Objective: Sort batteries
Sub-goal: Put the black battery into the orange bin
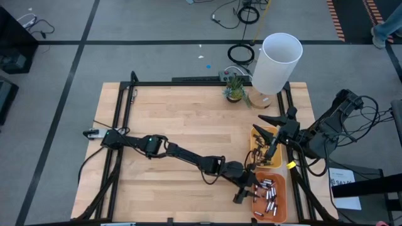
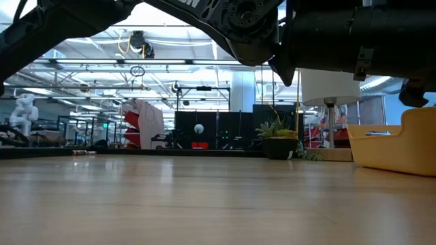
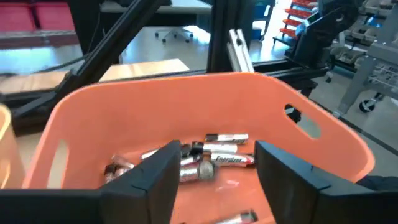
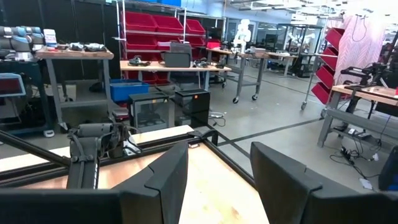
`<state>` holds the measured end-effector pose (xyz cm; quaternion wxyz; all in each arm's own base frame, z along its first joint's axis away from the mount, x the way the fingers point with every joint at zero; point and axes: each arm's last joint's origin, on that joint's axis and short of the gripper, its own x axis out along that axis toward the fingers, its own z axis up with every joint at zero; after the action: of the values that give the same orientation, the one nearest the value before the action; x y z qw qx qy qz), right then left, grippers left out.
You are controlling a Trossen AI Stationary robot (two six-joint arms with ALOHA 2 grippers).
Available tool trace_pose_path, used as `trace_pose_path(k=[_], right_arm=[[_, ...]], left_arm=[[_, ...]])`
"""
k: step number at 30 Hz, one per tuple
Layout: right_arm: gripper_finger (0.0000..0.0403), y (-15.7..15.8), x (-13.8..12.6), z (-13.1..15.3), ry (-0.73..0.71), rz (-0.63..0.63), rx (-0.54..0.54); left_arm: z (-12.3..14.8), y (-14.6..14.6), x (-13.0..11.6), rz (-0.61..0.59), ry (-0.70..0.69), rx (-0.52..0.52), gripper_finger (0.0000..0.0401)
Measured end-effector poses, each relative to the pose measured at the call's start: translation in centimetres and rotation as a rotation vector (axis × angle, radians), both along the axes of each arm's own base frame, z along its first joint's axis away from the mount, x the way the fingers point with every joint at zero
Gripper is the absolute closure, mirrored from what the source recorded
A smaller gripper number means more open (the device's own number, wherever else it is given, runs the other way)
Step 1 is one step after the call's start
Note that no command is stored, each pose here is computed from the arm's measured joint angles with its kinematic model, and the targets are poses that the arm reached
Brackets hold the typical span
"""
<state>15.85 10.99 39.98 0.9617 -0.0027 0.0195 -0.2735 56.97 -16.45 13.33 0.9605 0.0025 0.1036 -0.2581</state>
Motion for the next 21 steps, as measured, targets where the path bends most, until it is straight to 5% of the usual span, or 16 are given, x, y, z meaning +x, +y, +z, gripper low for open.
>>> trace_pose_path(k=[5,15,21], right_arm=[[0.0236,0.1,0.0,-0.1,0.009,0.008,-0.008],[0.0236,0.2,-0.1,-0.6,0.083,0.06,-0.086],[0.0236,0.0,-0.2,-0.4,0.091,0.052,-0.106]], left_arm=[[0.7,1.1,-0.2,0.019,0.107,0.023,0.017],[5.1,4.7,-3.2,0.13,0.414,0.398,0.0169],[2.9,7.8,-5.6,0.152,0.764,0.582,0.0169]])
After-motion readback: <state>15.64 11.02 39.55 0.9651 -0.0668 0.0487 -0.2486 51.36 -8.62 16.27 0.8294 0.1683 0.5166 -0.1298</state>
